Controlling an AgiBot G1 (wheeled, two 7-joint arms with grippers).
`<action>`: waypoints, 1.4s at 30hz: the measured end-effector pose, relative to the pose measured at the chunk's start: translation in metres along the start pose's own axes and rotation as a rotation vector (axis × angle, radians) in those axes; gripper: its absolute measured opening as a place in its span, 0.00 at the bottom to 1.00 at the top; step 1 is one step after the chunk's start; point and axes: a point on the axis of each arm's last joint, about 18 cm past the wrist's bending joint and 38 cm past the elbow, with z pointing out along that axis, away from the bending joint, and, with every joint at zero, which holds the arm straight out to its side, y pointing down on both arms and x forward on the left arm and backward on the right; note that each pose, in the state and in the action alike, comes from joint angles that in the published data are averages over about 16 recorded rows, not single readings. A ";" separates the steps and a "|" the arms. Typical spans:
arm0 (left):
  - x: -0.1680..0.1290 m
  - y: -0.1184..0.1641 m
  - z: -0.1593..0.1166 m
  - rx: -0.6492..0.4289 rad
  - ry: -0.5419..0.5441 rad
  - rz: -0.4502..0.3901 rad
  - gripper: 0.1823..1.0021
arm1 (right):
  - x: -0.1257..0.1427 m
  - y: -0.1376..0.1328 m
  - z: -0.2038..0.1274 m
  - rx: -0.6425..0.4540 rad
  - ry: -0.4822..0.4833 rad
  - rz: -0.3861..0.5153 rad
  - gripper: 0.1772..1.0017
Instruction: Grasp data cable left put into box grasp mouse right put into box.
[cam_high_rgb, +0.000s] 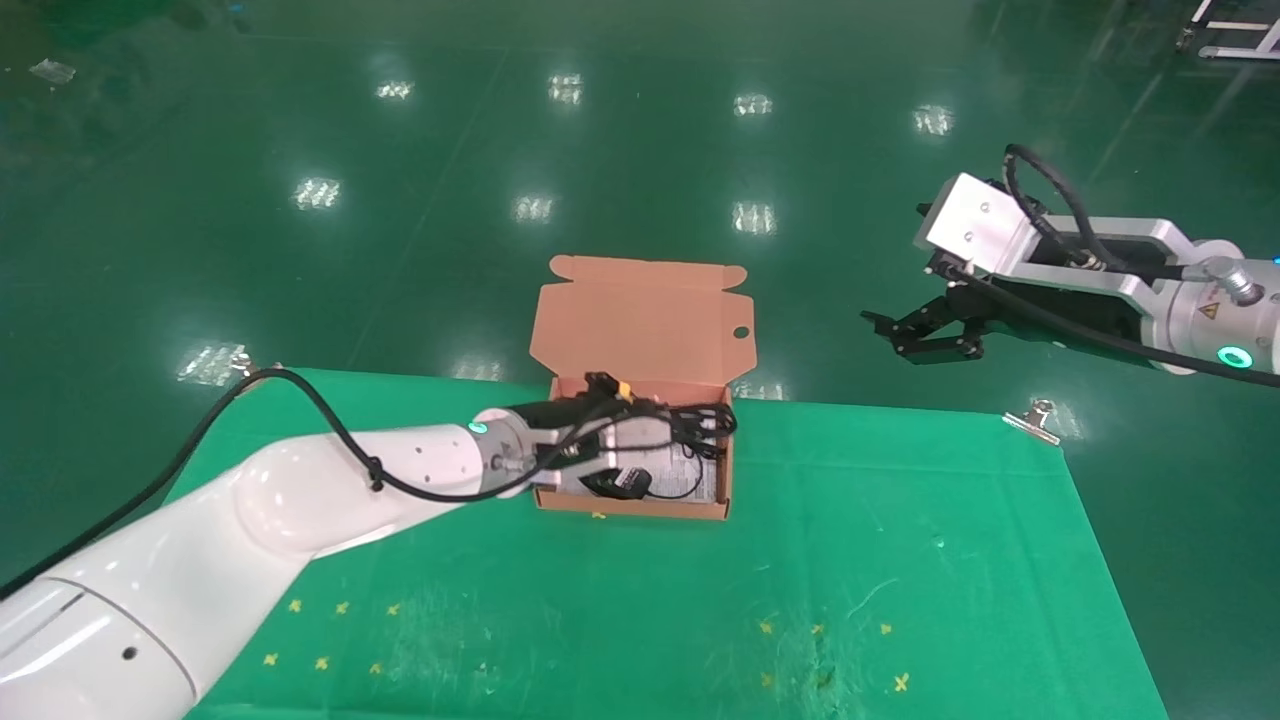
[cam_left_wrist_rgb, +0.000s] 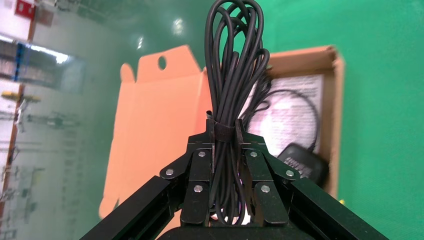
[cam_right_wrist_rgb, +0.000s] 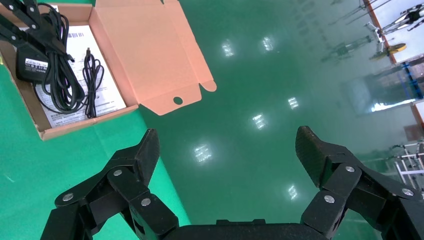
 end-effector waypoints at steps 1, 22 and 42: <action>0.001 -0.001 0.000 0.004 0.002 0.002 0.08 | 0.000 0.000 -0.001 -0.002 0.001 0.000 0.99; -0.029 0.002 -0.011 0.010 -0.076 -0.033 0.24 | 0.016 -0.011 -0.001 0.010 0.043 -0.017 1.00; -0.140 0.015 -0.071 0.052 -0.379 -0.212 0.72 | 0.047 -0.050 -0.011 0.055 0.068 -0.121 1.00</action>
